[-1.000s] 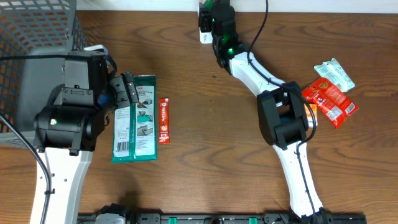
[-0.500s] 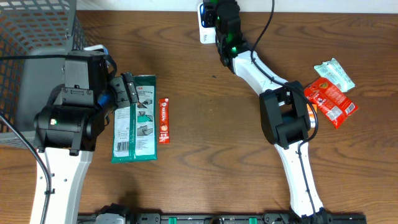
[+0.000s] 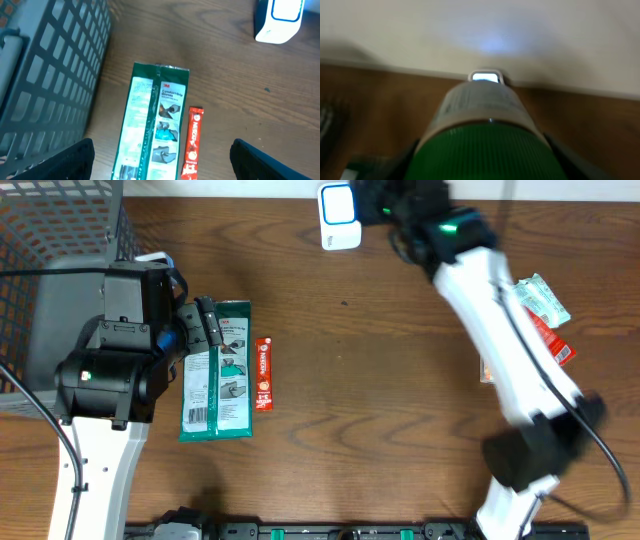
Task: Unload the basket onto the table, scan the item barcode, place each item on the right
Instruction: 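Carry the jar right and set it down beside the red bag, then move the right gripper left to the red Nescafe stick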
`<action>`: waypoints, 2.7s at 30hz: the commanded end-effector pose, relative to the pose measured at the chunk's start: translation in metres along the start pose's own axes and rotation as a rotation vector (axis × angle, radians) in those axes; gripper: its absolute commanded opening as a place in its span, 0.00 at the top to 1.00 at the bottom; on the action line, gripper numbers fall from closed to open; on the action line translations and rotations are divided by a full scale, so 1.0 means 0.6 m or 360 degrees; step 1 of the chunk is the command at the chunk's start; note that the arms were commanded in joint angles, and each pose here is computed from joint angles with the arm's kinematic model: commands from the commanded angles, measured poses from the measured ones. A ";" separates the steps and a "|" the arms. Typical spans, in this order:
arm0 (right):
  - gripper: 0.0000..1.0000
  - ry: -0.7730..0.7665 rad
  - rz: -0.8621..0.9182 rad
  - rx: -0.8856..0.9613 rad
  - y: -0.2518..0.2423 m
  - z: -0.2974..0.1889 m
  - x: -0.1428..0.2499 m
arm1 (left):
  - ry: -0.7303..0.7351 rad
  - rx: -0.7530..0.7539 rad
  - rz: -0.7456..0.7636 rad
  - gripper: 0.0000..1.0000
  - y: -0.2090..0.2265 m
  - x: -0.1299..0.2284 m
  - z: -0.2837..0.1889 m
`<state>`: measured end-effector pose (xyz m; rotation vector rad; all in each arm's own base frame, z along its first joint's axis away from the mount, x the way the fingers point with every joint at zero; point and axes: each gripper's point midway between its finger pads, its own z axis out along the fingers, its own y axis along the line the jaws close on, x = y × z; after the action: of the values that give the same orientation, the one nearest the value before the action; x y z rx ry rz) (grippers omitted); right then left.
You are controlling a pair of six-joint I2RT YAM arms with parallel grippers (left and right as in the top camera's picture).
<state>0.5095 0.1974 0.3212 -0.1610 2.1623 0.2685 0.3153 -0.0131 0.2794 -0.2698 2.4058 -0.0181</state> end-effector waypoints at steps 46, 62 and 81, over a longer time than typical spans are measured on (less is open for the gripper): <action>0.08 0.0893 0.0425 0.0766 -0.414 0.026 0.494 | -0.0010 -0.0015 -0.0018 0.13 0.003 -0.004 -0.001; 0.02 0.0476 0.0367 0.0423 -0.295 -0.108 0.319 | -0.0010 -0.0015 -0.0018 0.13 0.003 -0.004 -0.001; 0.46 0.0700 0.0077 -0.0620 0.130 -0.052 0.379 | -0.0010 -0.0015 -0.0018 0.13 0.003 -0.004 -0.001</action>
<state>0.3467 0.2251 0.1681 -0.4264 2.4854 0.6462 0.3154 -0.0131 0.2795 -0.2697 2.4054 -0.0182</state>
